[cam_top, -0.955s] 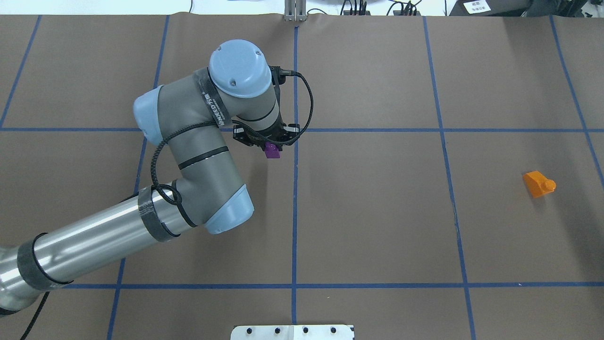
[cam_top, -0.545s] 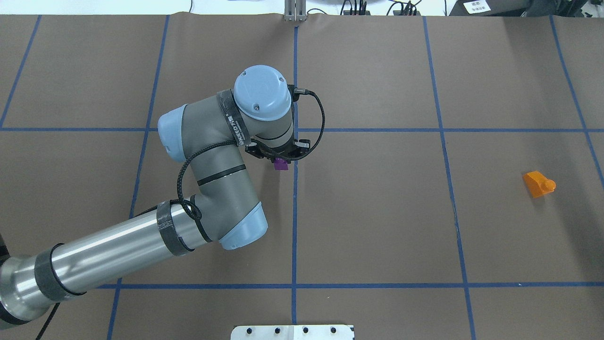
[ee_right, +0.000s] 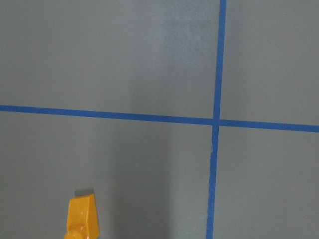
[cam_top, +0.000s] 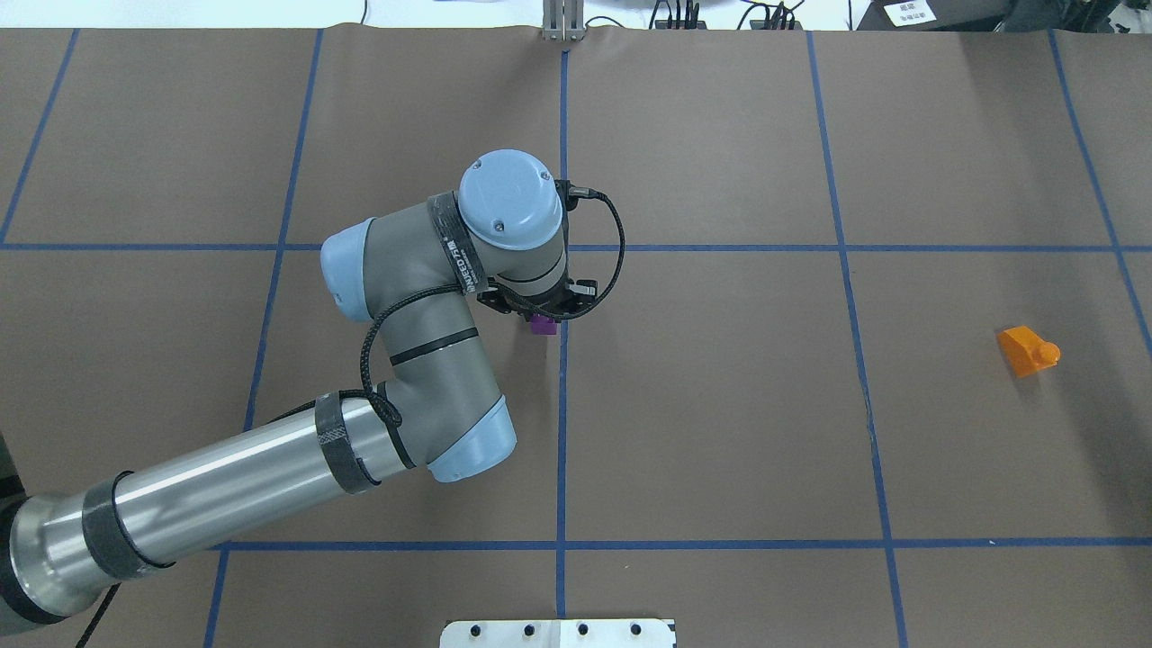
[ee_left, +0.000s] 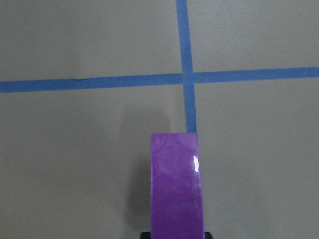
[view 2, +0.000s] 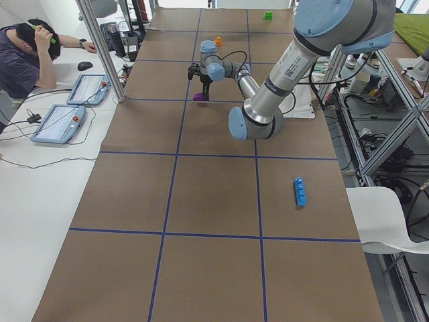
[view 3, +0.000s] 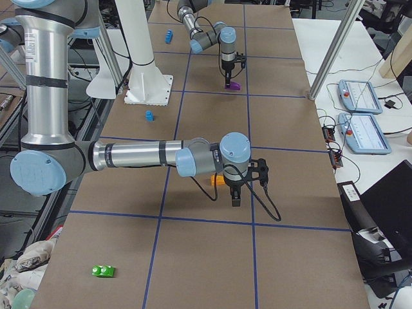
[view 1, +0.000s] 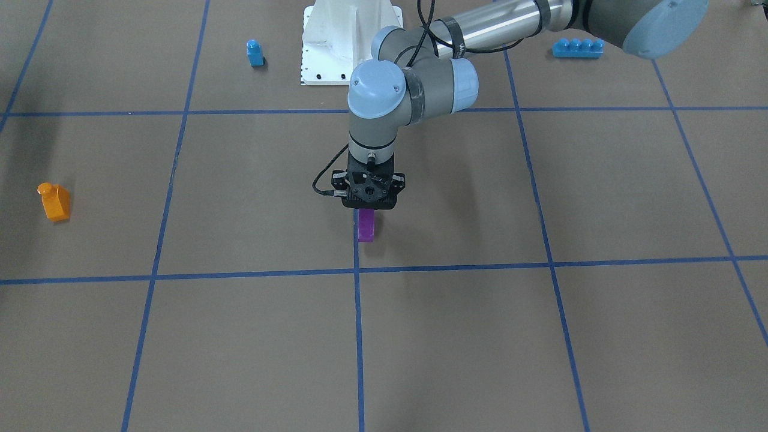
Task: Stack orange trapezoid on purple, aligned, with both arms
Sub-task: 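Carry the purple block with the left gripper toward the table center, then set the purple block down at the center and open the left gripper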
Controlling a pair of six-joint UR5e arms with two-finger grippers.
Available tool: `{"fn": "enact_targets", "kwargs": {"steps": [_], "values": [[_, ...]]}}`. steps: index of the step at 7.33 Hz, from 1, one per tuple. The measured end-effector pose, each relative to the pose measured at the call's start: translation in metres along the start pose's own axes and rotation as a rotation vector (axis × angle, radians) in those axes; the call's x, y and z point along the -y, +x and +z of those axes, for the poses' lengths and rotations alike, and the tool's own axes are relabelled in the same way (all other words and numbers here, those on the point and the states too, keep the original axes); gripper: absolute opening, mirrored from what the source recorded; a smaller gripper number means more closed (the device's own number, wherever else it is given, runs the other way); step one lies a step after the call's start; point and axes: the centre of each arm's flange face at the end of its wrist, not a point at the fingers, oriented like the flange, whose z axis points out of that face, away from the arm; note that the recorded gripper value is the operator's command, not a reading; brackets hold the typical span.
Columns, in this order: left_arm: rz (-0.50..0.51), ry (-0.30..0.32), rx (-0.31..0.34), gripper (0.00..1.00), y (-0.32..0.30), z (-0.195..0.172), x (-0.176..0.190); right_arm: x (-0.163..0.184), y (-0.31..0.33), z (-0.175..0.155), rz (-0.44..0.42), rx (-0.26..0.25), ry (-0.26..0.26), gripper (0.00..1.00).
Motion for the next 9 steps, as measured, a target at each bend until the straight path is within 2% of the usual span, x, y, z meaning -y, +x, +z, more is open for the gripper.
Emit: {"fn": "enact_targets", "kwargs": {"steps": [2, 4, 5, 6, 7, 9], "values": [[0.016, 0.024, -0.027, 0.31, 0.0049, -0.0028, 0.0018, 0.0006, -0.0003, -0.0002, -0.002, -0.001, 0.002, 1.0], [0.067, 0.091, -0.031, 0.32, 0.0048, -0.0003, 0.0079, 0.0014, -0.0007, -0.0006, -0.004, -0.001, 0.004, 1.0], [0.127, 0.107, -0.02, 0.4, 0.0037, 0.002, 0.0095, 0.0019, -0.0011, -0.0008, -0.005, -0.001, 0.005, 1.0], [0.17, 0.112, -0.013, 0.54, 0.0028, 0.0034, 0.0102, 0.0032, -0.0016, -0.0013, -0.006, -0.001, 0.006, 1.0], [0.191, 0.114, -0.01, 1.0, 0.0023, 0.0041, 0.0103, 0.0049, -0.0019, -0.0016, -0.007, -0.002, 0.008, 1.0], [0.2, 0.112, -0.007, 1.0, 0.0012, 0.0064, 0.0092, 0.0074, -0.0027, -0.0018, -0.008, -0.001, 0.008, 1.0]]}}
